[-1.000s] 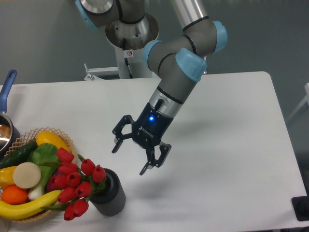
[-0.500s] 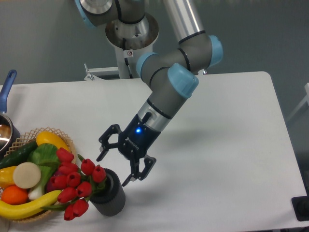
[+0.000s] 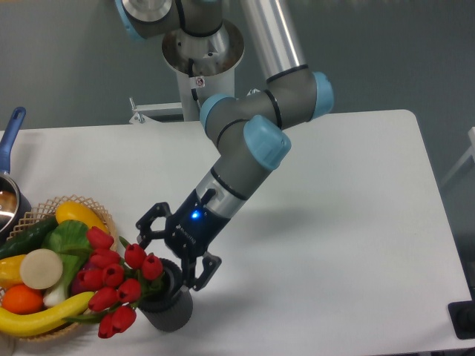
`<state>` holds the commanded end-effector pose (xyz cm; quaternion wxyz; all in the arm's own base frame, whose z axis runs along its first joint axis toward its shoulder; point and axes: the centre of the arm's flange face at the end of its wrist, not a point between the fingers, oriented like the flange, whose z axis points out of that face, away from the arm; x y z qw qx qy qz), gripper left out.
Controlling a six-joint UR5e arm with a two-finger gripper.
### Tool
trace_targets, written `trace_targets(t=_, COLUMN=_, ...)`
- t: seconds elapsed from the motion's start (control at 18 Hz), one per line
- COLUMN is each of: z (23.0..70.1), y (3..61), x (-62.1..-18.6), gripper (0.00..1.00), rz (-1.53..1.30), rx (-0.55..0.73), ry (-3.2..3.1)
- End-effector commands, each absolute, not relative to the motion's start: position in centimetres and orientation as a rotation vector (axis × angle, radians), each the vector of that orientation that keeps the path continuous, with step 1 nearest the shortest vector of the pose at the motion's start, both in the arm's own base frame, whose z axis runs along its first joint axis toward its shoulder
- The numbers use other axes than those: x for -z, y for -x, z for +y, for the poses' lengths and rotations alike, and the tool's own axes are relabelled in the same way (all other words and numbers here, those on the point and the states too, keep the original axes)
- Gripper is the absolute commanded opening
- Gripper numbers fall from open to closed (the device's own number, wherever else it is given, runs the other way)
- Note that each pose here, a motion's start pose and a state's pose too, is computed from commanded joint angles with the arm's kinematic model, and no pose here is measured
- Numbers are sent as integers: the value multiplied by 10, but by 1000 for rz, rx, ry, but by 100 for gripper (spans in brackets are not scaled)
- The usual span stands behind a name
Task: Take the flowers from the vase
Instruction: 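Lower the gripper around the tulip stems above the vase, then close the gripper on the tulip stems and lift upward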
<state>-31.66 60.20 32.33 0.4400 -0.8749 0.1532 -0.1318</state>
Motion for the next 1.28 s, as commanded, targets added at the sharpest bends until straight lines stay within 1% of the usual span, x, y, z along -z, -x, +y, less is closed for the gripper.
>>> trace_targets(t=0.06, z=603, y=315, x=-322, gripper=94, rz=381, rx=330, ry=2175)
trace_targets(t=0.11, z=603, y=315, x=-321, gripper=85, rz=379, rx=332, ry=2178)
trace_targets(t=0.22, z=603, y=316, x=-322, gripper=59, rz=379, rx=329, ry=2178)
trace_targets(t=0.39, z=603, y=317, x=-324, gripper=17, rz=379, rx=324, ry=2178)
trace_targets(t=0.44, z=603, y=318, x=-325, gripper=8, rz=378, rx=320, ry=2177)
trace_targets(t=0.5, z=602, y=319, x=-326, gripper=1, rz=379, rx=315, ry=2178)
trace_targets(t=0.94, z=599, y=323, x=-340, gripper=0, rz=375, rx=291, ry=2168)
trace_targets(t=1.11, z=596, y=321, x=-359, gripper=0, rz=333, rx=293, ry=2163)
trace_targets(t=1.28, z=591, y=327, x=-383, gripper=0, rz=316, rx=268, ry=2139)
